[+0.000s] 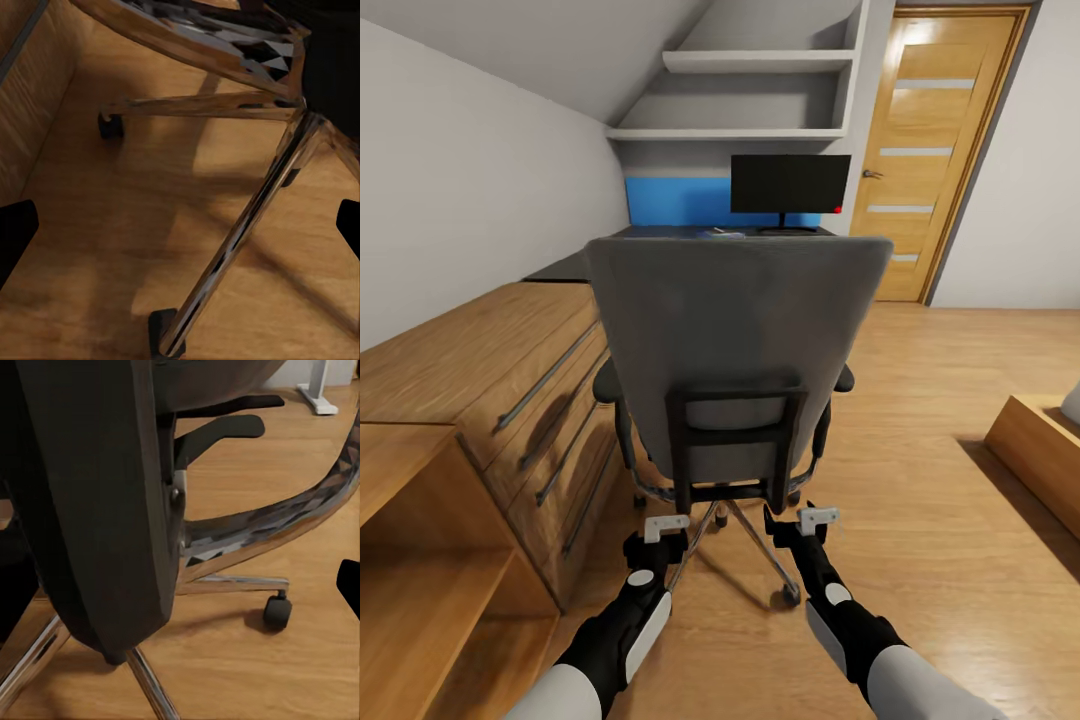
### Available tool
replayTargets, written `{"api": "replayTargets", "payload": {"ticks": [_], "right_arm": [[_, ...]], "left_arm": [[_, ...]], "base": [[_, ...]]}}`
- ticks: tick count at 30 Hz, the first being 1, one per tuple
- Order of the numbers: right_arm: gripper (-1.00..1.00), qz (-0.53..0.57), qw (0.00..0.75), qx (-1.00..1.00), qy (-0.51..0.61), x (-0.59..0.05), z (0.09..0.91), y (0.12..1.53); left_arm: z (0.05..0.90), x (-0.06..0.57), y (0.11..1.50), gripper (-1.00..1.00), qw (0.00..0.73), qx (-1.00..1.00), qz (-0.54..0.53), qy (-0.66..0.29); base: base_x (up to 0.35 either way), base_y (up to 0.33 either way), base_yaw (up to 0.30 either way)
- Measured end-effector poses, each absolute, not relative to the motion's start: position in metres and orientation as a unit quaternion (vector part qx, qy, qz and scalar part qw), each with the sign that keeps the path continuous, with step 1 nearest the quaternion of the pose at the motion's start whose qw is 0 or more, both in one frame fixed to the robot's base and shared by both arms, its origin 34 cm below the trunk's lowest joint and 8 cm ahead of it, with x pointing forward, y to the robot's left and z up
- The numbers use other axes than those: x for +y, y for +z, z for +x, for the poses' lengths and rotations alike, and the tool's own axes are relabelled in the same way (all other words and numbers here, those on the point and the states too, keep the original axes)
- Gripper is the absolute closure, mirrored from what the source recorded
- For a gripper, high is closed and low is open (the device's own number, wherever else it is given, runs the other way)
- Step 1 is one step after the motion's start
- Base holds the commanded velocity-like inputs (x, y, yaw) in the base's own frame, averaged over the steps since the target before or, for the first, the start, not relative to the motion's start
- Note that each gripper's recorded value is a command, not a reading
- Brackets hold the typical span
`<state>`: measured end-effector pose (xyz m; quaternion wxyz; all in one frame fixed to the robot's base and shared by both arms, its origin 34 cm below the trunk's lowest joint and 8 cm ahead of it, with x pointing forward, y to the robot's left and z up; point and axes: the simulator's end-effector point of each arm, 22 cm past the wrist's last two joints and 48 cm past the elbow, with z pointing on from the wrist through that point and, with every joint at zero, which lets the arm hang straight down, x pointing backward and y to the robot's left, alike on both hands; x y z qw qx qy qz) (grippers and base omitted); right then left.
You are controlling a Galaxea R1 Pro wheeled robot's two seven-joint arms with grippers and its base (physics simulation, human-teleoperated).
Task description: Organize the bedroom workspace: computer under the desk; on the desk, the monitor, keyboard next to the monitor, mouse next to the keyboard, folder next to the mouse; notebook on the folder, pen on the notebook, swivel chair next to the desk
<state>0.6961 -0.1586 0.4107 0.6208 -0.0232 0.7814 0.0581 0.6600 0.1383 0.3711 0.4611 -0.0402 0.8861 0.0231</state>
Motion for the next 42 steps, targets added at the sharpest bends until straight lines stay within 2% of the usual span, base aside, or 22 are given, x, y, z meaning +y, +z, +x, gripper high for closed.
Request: {"api": "replayTargets", "payload": {"ticks": [7, 25, 42], "right_arm": [[-1.0, -0.027, 0.621, 0.781, 0.059, -0.157, 0.696, 0.411], [-1.0, -0.031, 0.628, 0.775, 0.059, -0.157, 0.697, 0.422], [-1.0, -0.028, 0.63, 0.774, 0.058, -0.158, 0.697, 0.424]], "left_arm": [[0.659, 0.138, 0.37, -1.0, 0.46, 0.887, -0.04, 0.023], [0.661, 0.138, 0.38, -1.0, 0.467, 0.883, -0.042, 0.022], [0.66, 0.14, 0.379, -1.0, 0.468, 0.882, -0.043, 0.023]], "base": [[0.319, 0.0, -0.025], [0.32, 0.0, -0.16], [0.32, -0.058, -0.009]]}}
